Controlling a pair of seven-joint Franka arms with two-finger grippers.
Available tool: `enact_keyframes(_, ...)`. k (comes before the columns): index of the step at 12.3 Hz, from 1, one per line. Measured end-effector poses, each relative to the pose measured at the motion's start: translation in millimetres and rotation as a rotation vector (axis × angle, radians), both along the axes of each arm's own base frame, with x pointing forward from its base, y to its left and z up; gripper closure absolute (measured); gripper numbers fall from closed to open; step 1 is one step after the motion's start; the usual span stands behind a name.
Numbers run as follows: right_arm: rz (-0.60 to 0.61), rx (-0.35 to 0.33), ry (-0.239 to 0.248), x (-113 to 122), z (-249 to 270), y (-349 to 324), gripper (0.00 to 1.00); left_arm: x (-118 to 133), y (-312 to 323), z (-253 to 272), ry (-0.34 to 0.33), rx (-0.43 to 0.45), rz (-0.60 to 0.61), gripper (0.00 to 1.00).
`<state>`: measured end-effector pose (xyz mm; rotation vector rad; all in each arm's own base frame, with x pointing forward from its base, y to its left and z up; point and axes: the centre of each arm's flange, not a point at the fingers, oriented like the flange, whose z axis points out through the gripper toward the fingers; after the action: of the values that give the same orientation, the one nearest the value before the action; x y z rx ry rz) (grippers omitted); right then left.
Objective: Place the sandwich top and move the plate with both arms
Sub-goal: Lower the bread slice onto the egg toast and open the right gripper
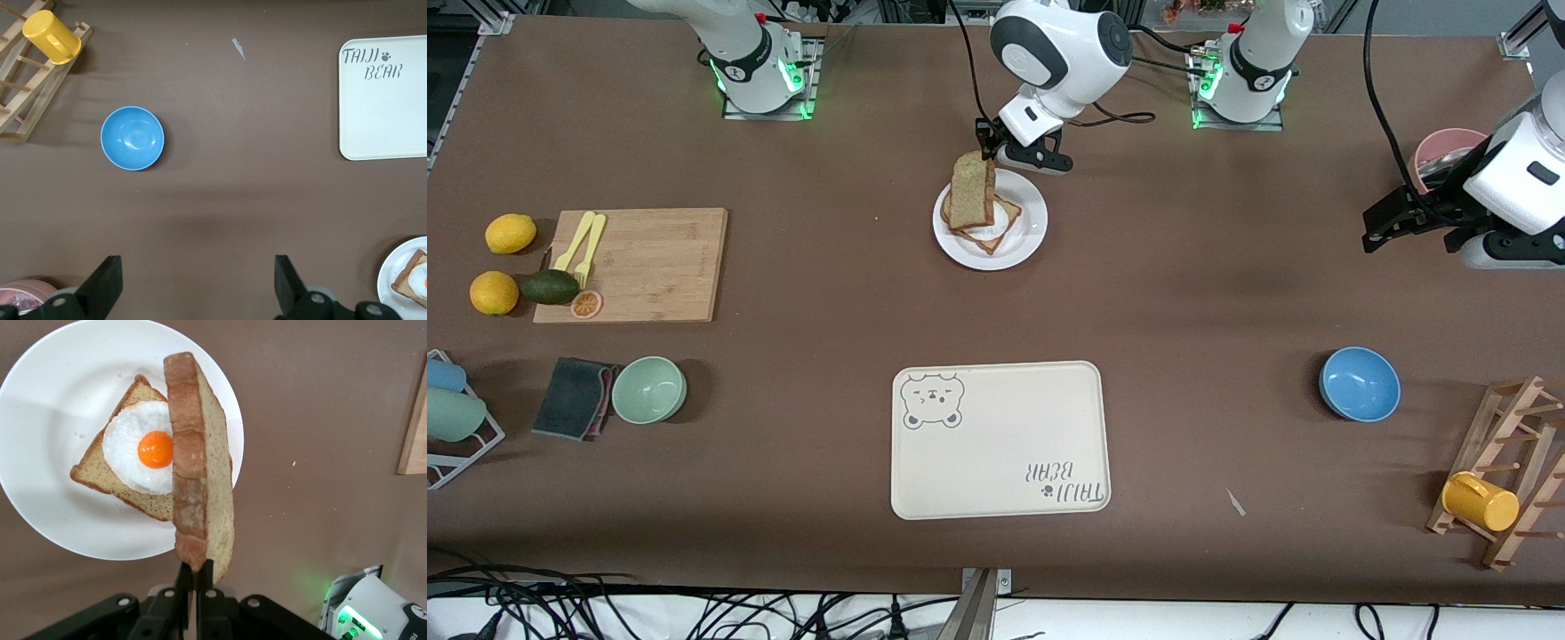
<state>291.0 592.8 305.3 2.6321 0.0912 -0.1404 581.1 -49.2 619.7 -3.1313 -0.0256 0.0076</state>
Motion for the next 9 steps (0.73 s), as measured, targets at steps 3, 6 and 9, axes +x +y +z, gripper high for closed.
enact_keyframes(3,0.004,-0.006,-0.003,-6.2,-6.2,3.2,0.94,0.0,0.0,0.0,0.000,0.000,0.000,0.00)
enact_keyframes(6,0.007,-0.005,-0.014,-12.6,-13.9,8.1,0.94,0.0,-0.1,0.0,0.000,0.000,0.000,0.00)
enact_keyframes(9,0.007,0.009,-0.019,-11.0,-14.6,9.7,0.94,0.0,-0.1,0.0,0.000,0.000,0.000,0.00)
